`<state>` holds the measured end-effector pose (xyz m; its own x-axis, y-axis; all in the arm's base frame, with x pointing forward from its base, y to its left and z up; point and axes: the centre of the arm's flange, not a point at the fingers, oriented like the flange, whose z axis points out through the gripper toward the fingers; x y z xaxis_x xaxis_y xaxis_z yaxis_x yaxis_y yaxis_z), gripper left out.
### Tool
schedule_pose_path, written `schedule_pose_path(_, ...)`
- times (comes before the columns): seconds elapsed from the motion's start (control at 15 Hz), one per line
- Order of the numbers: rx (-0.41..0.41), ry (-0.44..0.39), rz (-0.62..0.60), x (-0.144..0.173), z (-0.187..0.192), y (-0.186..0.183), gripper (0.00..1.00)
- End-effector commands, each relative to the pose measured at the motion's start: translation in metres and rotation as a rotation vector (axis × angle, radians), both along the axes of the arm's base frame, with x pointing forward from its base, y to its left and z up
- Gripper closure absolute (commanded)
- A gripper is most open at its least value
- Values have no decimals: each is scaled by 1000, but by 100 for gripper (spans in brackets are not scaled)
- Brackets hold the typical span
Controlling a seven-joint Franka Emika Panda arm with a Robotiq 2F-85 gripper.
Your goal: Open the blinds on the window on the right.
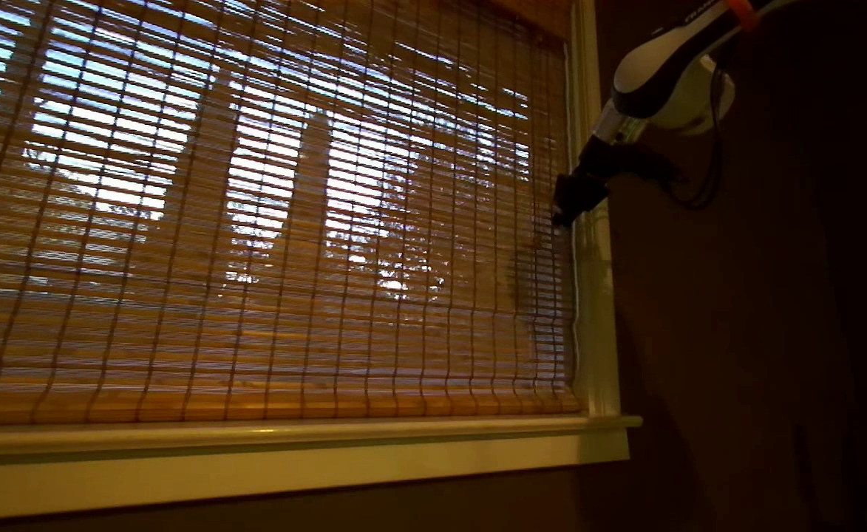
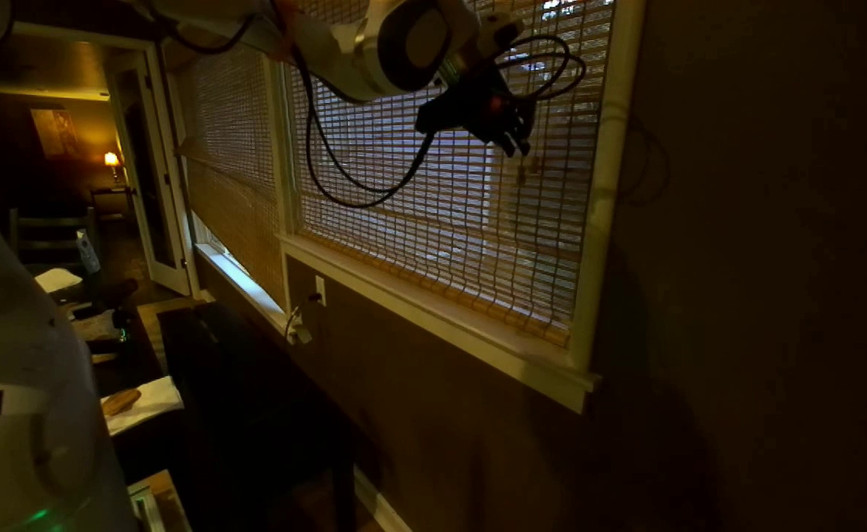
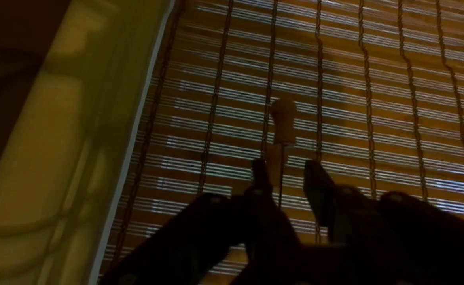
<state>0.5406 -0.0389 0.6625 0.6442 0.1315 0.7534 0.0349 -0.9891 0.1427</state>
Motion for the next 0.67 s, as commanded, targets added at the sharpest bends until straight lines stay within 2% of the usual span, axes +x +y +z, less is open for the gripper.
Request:
schedule_pose_path(0.0, -7, -71, 14, -2, 17, 7, 38)
schedule_pose_path(0.33, -15, -191, 27, 9, 45, 12, 3)
schedule_pose_path(0.6, -22, -281, 22, 23, 65, 9, 0)
